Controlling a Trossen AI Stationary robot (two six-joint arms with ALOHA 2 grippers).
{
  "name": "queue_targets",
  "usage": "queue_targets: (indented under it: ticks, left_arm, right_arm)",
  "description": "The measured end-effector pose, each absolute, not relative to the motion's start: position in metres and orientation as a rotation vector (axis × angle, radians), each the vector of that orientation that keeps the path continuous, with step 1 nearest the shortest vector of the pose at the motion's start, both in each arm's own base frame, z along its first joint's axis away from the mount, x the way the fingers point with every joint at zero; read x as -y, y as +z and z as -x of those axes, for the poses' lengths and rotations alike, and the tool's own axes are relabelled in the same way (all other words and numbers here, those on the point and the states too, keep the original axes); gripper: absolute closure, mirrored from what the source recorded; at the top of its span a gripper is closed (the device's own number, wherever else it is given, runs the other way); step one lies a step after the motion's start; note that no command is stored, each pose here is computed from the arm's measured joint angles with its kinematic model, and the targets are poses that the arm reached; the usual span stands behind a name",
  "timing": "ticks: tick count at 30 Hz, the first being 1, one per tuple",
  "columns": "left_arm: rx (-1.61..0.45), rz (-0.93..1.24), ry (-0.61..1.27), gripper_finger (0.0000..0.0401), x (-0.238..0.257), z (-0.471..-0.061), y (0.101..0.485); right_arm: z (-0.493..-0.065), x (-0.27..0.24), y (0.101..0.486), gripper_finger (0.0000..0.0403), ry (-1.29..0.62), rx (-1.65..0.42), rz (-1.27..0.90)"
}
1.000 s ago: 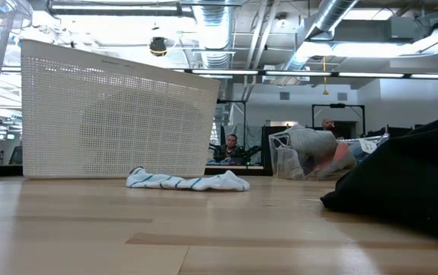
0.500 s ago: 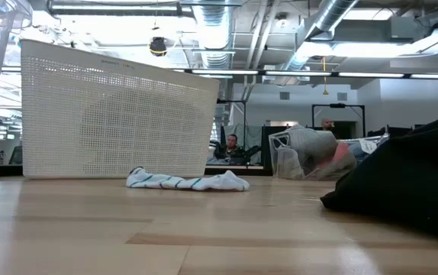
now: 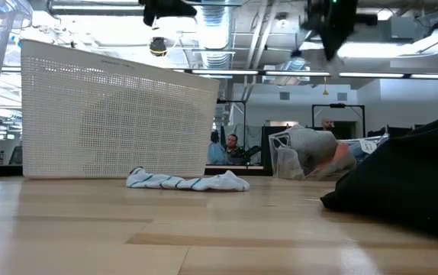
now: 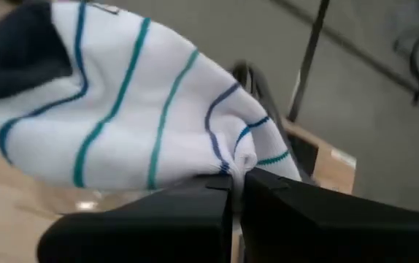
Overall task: Pick & Place Cloths
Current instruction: Put the white sock into the top transparent bin
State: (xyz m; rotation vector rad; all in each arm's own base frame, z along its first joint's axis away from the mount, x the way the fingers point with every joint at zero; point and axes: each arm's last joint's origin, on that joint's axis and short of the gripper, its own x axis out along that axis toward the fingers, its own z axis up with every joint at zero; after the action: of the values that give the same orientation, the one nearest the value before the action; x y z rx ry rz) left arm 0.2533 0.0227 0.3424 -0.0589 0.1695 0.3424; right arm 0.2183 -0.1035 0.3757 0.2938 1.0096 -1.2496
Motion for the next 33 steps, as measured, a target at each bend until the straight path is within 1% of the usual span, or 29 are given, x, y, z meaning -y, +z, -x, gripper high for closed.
queue_targets:
  ticks: [5, 8, 10, 12, 15, 20, 25, 28, 30, 33]
  left_arm:
    - [-0.225, 0.088, 0.323, 0.0236, -0.022, -0.253, 0.321]
    - [-0.246, 0.091, 0.302, 0.0231, -0.020, -0.253, 0.313]
    - [-0.260, 0.095, 0.269, 0.0225, -0.019, -0.253, 0.308]
    - [-0.272, 0.100, 0.231, 0.0218, -0.018, -0.253, 0.305]
    - [-0.271, 0.107, 0.174, 0.0202, -0.015, -0.253, 0.305]
    - [-0.269, 0.089, 0.097, 0.0166, 0.001, -0.254, 0.306]
    - [-0.275, 0.023, 0.011, 0.0136, 0.022, -0.253, 0.305]
    - [-0.281, 0.005, 0.001, 0.0131, 0.031, -0.255, 0.302]
    - [-0.286, -0.002, 0.006, 0.0133, 0.035, -0.261, 0.300]
    - [-0.342, -0.025, 0.020, 0.0139, 0.046, -0.274, 0.290]
  right_arm:
    - [-0.210, 0.146, 0.312, 0.0402, -1.208, -1.156, -0.400]
    - [-0.204, 0.167, 0.267, 0.0403, -1.128, -1.193, -0.483]
    - [-0.197, 0.178, 0.241, 0.0402, -1.114, -1.191, -0.535]
    - [-0.192, 0.184, 0.225, 0.0397, -1.098, -1.177, -0.595]
    - [-0.189, 0.184, 0.215, 0.0376, -1.072, -1.184, -0.638]
    - [-0.194, 0.175, 0.224, 0.0308, -1.024, -1.202, -0.598]
    - [-0.203, 0.165, 0.257, 0.0205, -0.971, -1.163, -0.538]
    - [-0.205, 0.158, 0.285, 0.0150, -0.973, -1.090, -0.545]
    - [-0.206, 0.150, 0.303, 0.0130, -0.971, -1.051, -0.551]
    - [-0.207, 0.135, 0.329, 0.0122, -0.952, -0.976, -0.563]
